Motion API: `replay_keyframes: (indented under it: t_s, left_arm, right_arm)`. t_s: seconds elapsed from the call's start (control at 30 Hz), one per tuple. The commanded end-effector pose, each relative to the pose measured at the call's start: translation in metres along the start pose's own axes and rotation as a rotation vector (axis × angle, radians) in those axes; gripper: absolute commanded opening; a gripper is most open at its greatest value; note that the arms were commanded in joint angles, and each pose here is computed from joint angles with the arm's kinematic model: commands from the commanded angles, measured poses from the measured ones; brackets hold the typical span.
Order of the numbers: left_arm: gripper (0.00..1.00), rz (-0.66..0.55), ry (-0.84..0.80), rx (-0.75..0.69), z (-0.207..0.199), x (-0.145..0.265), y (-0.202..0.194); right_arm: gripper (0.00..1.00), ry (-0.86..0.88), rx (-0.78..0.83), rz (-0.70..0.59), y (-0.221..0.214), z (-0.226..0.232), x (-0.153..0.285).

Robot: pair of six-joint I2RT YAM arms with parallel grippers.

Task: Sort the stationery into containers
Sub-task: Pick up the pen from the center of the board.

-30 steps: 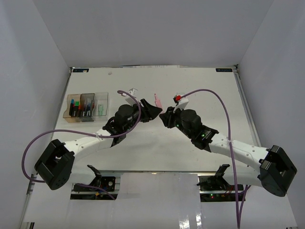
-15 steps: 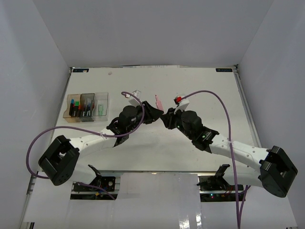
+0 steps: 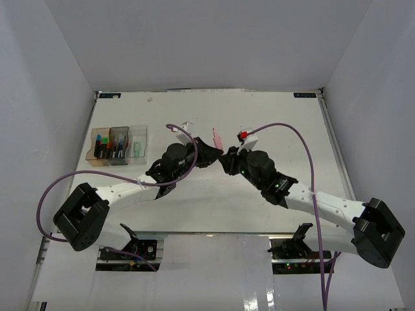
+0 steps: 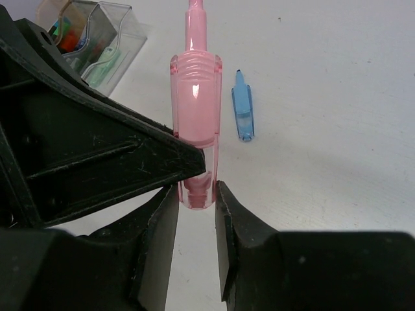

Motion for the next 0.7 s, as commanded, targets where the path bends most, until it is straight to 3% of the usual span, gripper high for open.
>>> replay_keyframes:
  t_s: [0.0,0.17,0.37,0.53,0.67]
  left_arm:
    - [0.08,0.003,-0.031,-0.063,-0.007,0.003,0.003]
    - [0.02,-0.014,0.011,-0.157,0.005,0.007,0.019]
    - [0.0,0.086,-0.016,-0.26,0.024,0.013,0.051]
    - [0.0,0.209,-0.055,-0.438,0.03,0.023,0.077]
    - [0.0,0.334,-0.108,-0.62,0.018,0.027,0.087]
  right_arm:
    - [0.34,0.022,-0.006,-0.085,0.015,0.004,0.004]
    - [0.52,0.02,0.01,-0.054,0.009,-0.001,0.01]
    - [0.68,0.067,0.009,-0.023,0.012,-0.022,0.018]
    - [0.7,0.266,0.016,-0.018,0.026,-0.035,0.026]
    - [0.7,0.436,0.112,-0.009,0.052,-0.034,0.027]
Point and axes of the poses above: each gripper's point midway between its finger pads, its own x axis back along the fingers, its own z axis along the line the jaws close on, y = z × x, the point moved 9 cm from there along x, back along the fingers, and after that the axes turned 7 degrees about x, right-handed, at the moved point
